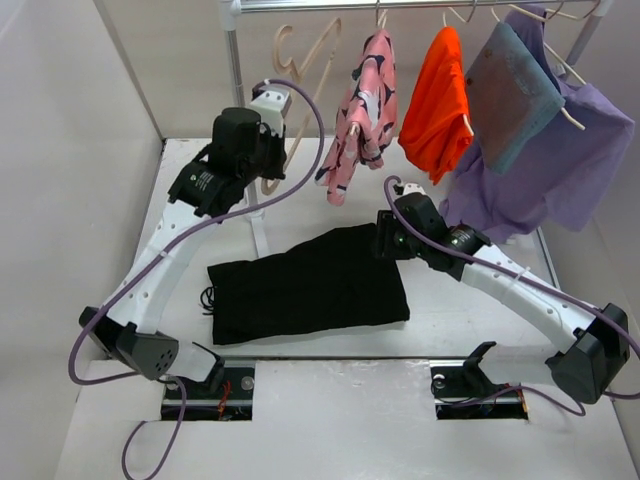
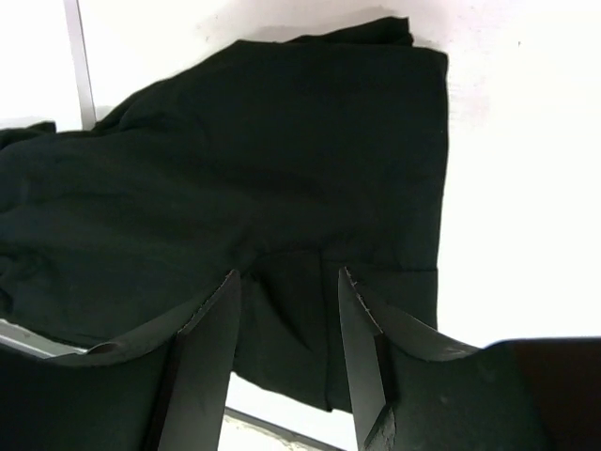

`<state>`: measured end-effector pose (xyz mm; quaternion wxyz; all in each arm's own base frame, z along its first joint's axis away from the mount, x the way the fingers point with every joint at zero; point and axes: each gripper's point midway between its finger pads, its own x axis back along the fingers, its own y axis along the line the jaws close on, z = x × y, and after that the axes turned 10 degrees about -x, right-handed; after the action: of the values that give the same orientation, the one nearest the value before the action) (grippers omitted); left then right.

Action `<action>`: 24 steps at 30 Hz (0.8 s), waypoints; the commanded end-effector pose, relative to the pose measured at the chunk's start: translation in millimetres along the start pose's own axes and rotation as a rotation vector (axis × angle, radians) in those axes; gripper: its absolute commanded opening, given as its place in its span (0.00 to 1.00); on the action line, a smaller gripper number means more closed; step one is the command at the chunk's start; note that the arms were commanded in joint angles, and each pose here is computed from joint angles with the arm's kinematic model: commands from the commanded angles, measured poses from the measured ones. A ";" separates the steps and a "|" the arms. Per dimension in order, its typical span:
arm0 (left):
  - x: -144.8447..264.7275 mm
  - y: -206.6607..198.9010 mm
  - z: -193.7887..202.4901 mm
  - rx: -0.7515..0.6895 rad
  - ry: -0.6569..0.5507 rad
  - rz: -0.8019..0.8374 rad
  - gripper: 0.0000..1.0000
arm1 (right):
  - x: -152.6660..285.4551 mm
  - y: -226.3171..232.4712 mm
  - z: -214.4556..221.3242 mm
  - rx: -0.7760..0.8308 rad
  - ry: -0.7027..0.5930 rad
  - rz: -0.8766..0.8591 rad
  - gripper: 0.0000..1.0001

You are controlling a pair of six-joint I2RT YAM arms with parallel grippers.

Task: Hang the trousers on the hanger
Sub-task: Pick up the hanger from the clothesline.

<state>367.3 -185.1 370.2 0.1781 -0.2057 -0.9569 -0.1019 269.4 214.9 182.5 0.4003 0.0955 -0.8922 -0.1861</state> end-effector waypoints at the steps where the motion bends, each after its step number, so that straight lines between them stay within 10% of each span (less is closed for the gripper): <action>1: 24.9 -13.0 -6.9 -0.014 -0.068 0.042 0.00 | 6.3 19.1 -9.0 -0.003 -0.038 -0.070 0.51; 13: 70.6 -22.9 78.5 0.204 0.049 0.063 0.00 | 22.9 96.9 -1.2 0.065 -0.017 -0.260 0.76; 24: 80.9 -58.8 144.2 0.376 0.194 0.226 0.00 | 38.9 201.9 -46.9 -0.349 -0.087 -0.651 0.89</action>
<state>236.8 -161.8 253.3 0.3209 -0.2435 -0.9143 0.0418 256.7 349.9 258.8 0.3564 0.2581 -0.8185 -0.3694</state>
